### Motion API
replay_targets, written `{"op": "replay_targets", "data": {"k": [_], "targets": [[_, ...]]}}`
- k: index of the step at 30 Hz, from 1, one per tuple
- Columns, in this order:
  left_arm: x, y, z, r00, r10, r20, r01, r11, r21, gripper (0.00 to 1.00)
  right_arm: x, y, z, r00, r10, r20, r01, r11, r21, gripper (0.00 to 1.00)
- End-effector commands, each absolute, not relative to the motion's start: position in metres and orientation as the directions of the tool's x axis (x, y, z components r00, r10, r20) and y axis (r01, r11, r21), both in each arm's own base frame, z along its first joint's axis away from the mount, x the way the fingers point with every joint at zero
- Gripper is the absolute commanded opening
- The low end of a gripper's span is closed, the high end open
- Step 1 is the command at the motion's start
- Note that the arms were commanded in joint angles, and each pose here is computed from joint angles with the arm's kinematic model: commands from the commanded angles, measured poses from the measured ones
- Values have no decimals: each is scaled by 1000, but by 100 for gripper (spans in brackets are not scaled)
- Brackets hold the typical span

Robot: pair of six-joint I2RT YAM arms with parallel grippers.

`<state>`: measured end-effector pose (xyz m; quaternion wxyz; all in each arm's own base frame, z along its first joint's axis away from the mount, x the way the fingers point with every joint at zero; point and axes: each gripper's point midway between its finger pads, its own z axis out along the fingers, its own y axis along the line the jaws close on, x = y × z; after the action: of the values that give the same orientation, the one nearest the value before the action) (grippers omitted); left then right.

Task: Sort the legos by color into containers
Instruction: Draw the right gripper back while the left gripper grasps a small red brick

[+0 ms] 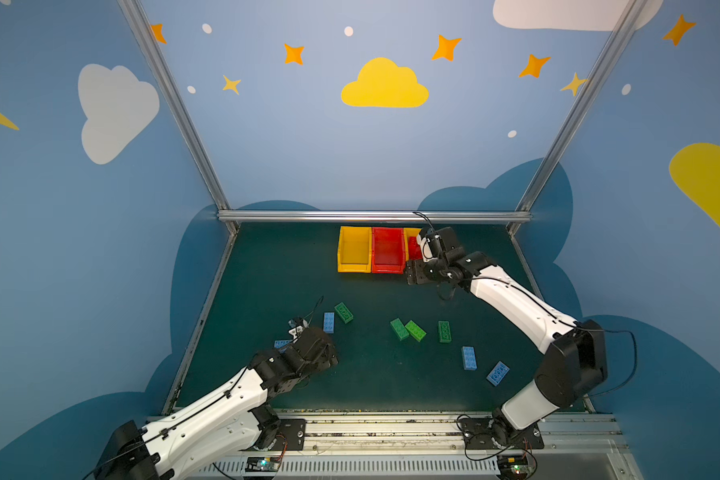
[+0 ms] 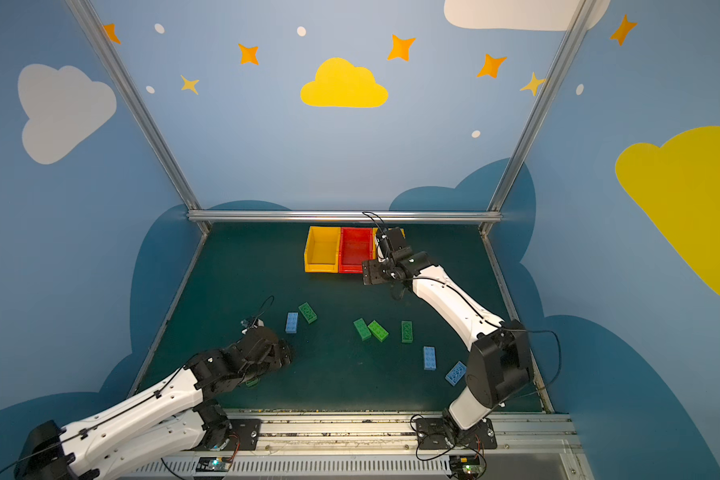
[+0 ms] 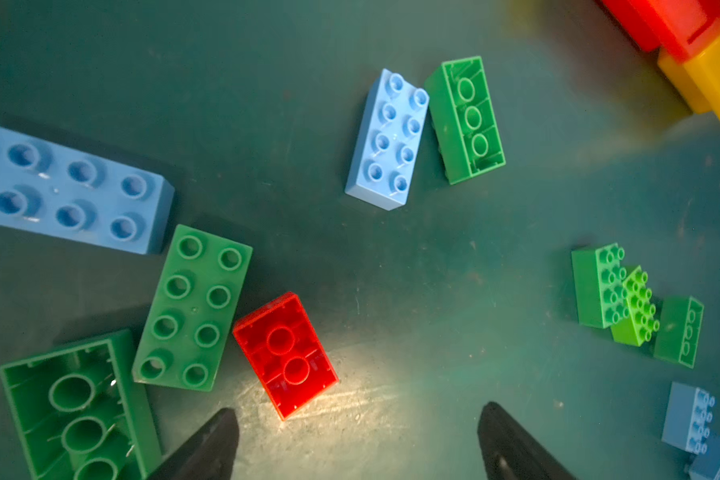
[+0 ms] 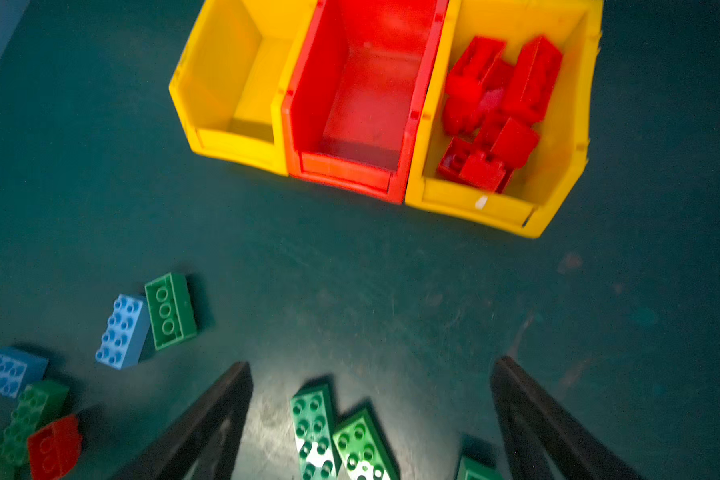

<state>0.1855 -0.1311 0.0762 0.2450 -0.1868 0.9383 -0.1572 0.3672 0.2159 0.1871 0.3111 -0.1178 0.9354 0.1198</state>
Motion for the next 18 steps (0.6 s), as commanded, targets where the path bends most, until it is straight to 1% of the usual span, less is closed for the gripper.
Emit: {"op": "replay_targets", "data": {"k": [1, 7, 13, 15, 17, 18], "targets": [[186, -121, 67, -782, -468, -411, -326, 870, -370, 86, 353, 215, 196, -775, -95, -625, -286, 935, 212, 88], [187, -122, 53, -782, -481, -396, -357, 867, -349, 83, 333, 214, 209, -760, -90, -644, -321, 913, 250, 89], [193, -127, 42, -791, -471, -391, -368, 876, -311, 79, 326, 212, 213, -752, -89, -653, -334, 906, 261, 88], [196, -129, 39, -792, -470, -389, -374, 878, -298, 77, 324, 211, 211, -755, -91, -650, -334, 906, 261, 89], [198, -129, 35, -792, -474, -385, -387, 877, -285, 71, 322, 211, 209, -757, -95, -647, -338, 904, 263, 88], [199, -129, 33, -791, -476, -383, -393, 876, -279, 71, 321, 211, 208, -759, -95, -644, -337, 904, 264, 88]]}}
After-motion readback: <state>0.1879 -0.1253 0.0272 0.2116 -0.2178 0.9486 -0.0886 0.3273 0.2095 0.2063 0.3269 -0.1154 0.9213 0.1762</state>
